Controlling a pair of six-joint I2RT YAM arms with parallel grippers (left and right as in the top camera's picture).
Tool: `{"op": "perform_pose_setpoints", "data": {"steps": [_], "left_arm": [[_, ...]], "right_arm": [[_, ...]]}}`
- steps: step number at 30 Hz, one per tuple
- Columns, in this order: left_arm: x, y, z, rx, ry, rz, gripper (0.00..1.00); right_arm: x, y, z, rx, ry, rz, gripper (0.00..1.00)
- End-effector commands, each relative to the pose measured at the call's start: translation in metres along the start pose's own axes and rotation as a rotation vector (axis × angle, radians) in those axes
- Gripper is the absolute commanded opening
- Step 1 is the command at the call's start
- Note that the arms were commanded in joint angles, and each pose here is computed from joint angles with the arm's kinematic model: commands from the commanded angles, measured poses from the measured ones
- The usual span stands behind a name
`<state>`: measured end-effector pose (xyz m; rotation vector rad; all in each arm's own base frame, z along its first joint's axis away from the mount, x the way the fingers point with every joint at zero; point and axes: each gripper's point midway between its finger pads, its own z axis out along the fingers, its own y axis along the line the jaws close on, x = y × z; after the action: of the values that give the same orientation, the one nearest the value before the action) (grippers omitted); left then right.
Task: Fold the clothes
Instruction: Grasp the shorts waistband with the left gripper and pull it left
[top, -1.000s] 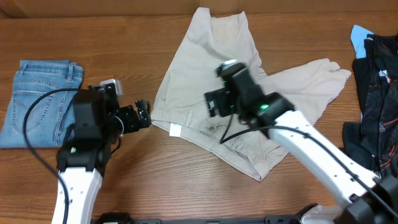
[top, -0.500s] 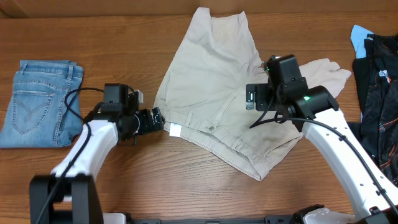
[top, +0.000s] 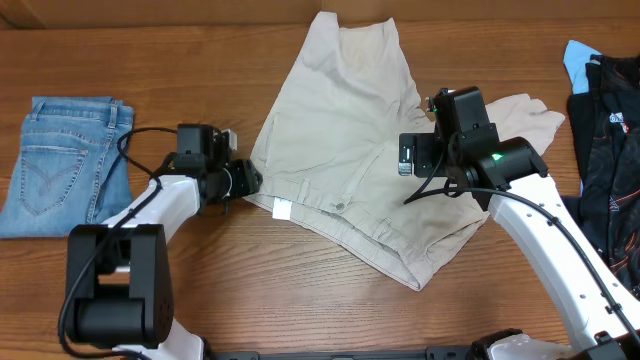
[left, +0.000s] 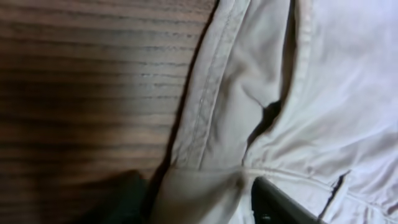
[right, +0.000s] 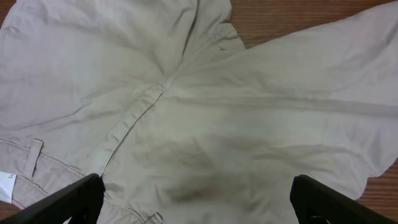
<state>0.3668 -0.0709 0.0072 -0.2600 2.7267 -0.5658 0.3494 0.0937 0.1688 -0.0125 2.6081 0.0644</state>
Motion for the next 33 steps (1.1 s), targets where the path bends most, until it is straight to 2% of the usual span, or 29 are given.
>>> {"op": "perform_pose_setpoints", "data": {"steps": [1, 4, 7, 11, 17, 21, 22, 23, 25, 28, 33], "left_arm": [[0.035, 0.008, 0.023, -0.029, 0.117, -0.006, 0.06], [0.032, 0.006, 0.02, -0.027, 0.106, 0.0, 0.04], [0.011, 0.006, 0.009, -0.037, 0.045, 0.046, 0.04], [-0.051, 0.011, -0.025, -0.116, -0.121, 0.093, 0.04], [-0.166, 0.012, -0.102, -0.204, -0.423, 0.123, 0.04], [-0.218, 0.022, -0.158, -0.258, -0.584, 0.096, 0.04], [-0.225, 0.025, -0.169, -0.265, -0.608, 0.087, 0.09], [-0.228, 0.029, -0.175, -0.27, -0.616, 0.079, 0.35], [-0.226, 0.033, -0.18, -0.261, -0.592, 0.065, 0.99], [-0.198, 0.033, -0.165, -0.218, -0.456, 0.039, 1.0], [-0.116, 0.02, -0.136, -0.13, -0.107, -0.036, 1.0]], "right_arm": [[-0.006, -0.001, -0.006, 0.0, -0.026, 0.01, 1.0], [-0.006, -0.001, -0.006, 0.0, -0.026, 0.01, 1.0], [-0.005, -0.001, -0.006, 0.001, -0.025, 0.01, 1.0], [-0.005, -0.001, -0.006, 0.001, -0.023, 0.01, 1.0], [-0.003, -0.002, -0.006, 0.004, -0.015, 0.009, 1.0], [0.0, -0.003, -0.006, 0.007, -0.004, 0.008, 1.0], [0.0, -0.003, -0.006, 0.007, -0.002, 0.007, 1.0], [0.001, -0.003, -0.006, 0.008, -0.002, 0.007, 1.0], [0.0, -0.003, -0.006, 0.007, -0.002, 0.007, 1.0], [0.0, -0.003, -0.006, 0.007, -0.002, 0.007, 1.0], [-0.001, -0.002, -0.006, 0.006, -0.009, 0.008, 1.0]]}}
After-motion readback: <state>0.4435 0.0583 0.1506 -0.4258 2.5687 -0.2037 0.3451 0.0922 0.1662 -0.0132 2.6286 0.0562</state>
